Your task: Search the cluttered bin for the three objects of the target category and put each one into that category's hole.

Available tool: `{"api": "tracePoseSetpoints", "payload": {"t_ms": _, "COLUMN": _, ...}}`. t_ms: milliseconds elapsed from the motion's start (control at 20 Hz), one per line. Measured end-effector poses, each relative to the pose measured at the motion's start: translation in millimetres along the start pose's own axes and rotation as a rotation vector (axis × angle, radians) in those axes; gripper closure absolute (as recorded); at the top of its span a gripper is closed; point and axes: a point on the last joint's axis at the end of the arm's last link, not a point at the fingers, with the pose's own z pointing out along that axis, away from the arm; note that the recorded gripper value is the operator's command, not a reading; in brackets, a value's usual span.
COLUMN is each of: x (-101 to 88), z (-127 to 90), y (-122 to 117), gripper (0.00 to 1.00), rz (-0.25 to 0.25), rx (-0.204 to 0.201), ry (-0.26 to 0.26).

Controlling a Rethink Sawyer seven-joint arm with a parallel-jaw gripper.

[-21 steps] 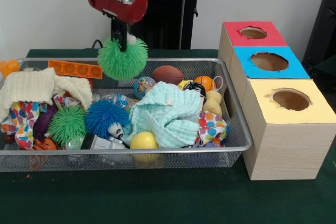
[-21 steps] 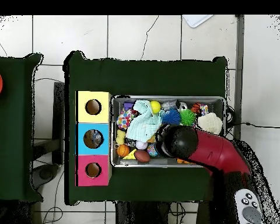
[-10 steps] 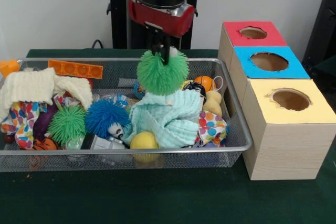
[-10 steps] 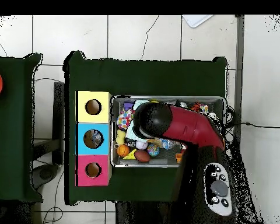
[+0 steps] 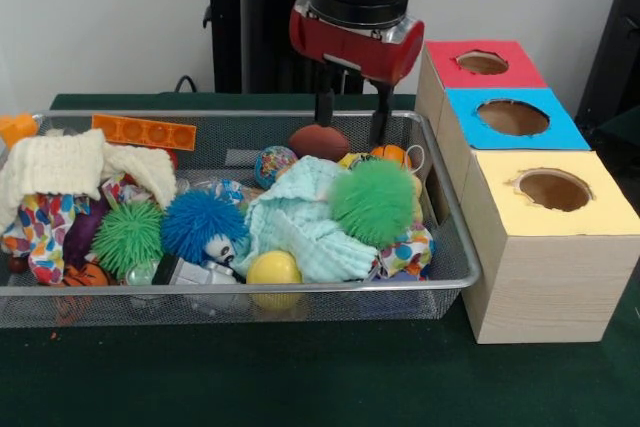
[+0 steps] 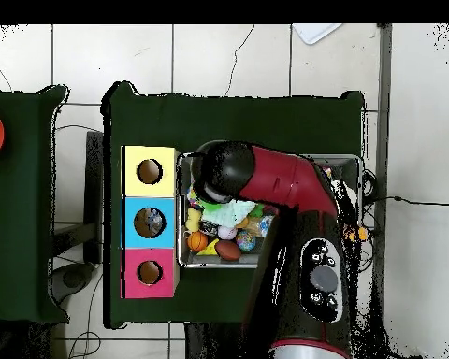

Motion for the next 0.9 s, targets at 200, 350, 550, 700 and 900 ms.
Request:
{"api": "tracePoseSetpoints", "payload": {"t_ms": 200, "x": -8.0, "z": -6.5, "y": -0.7, "gripper": 0.00, "rz": 0.019, "rx": -0.008, "ry": -0.013}}
{"api": "tracePoseSetpoints", "payload": {"t_ms": 350, "x": -11.3, "z": -8.2, "y": -9.4, "gripper": 0.00, "rz": 0.034, "rx": -0.001, "ry": -0.016}}
{"api": "tracePoseSetpoints", "payload": {"t_ms": 550, "x": -13.8, "z": -9.0, "y": -25.1, "gripper": 0.00, "rz": 0.057, "rx": 0.005, "ry": -0.011}}
{"api": "tracePoseSetpoints", "payload": {"t_ms": 700, "x": -17.8, "z": -9.3, "y": -49.3, "gripper": 0.00, "rz": 0.093, "rx": 0.006, "ry": -0.005}}
{"api": "tracePoseSetpoints", "payload": {"t_ms": 900, "x": -21.9, "z": -7.1, "y": -89.2, "gripper": 0.00, "rz": 0.148, "rx": 0.009, "ry": -0.005}}
